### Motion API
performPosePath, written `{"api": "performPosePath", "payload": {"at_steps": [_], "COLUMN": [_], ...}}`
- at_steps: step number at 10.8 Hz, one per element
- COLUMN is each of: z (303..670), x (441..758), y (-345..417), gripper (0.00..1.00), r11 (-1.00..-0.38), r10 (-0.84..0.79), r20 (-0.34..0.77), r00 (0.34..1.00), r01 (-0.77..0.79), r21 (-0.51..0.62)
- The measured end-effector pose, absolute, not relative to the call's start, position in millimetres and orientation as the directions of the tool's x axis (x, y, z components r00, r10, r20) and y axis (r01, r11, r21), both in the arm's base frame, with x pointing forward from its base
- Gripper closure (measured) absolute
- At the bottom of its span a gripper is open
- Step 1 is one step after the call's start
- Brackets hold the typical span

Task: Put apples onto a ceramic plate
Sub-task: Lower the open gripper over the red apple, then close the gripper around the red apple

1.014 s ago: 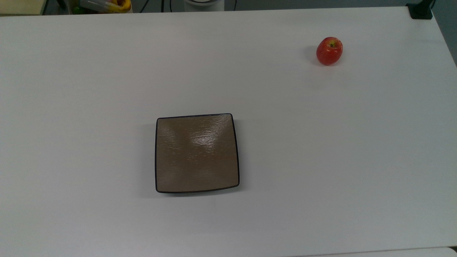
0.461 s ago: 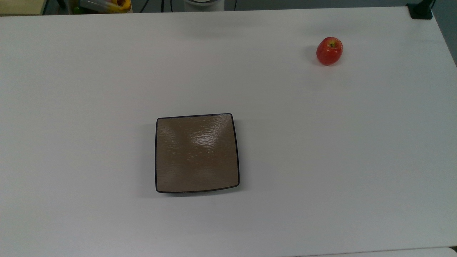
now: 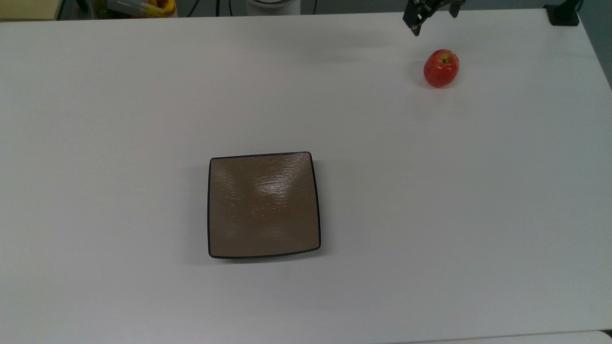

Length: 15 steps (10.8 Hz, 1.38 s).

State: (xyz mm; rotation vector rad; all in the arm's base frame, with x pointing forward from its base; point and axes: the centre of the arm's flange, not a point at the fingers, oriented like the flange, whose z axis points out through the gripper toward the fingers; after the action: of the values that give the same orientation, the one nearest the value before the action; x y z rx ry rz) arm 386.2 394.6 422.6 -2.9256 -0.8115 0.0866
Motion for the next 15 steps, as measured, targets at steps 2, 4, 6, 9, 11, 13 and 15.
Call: {"api": "performPosePath", "payload": {"at_steps": [2, 4, 6, 9, 11, 13, 15], "z": [394.5, 373.3, 358.7, 339.9, 324.0, 317.4, 317.0], "x": [388.5, 396.9, 396.5, 392.7, 390.6, 389.0, 389.2], "y": [406.9, 412.8, 419.6, 426.8, 431.1, 434.7, 437.6], "gripper": [0.00, 0.00, 0.00, 0.00, 0.00, 0.04, 0.33], "r11": [-0.838, -0.832, -0.817, -0.811, -0.807, -0.802, -0.789], "r10": [0.540, 0.546, 0.570, 0.585, 0.590, 0.597, 0.614], "r20": [-0.023, 0.002, 0.010, 0.008, 0.000, -0.001, 0.005], "r00": [0.841, 0.838, 0.822, 0.811, 0.807, 0.802, 0.789], "r01": [0.535, 0.543, 0.568, 0.585, 0.590, 0.597, 0.614], "r21": [-0.110, -0.112, -0.097, -0.031, -0.009, -0.011, 0.006]}}
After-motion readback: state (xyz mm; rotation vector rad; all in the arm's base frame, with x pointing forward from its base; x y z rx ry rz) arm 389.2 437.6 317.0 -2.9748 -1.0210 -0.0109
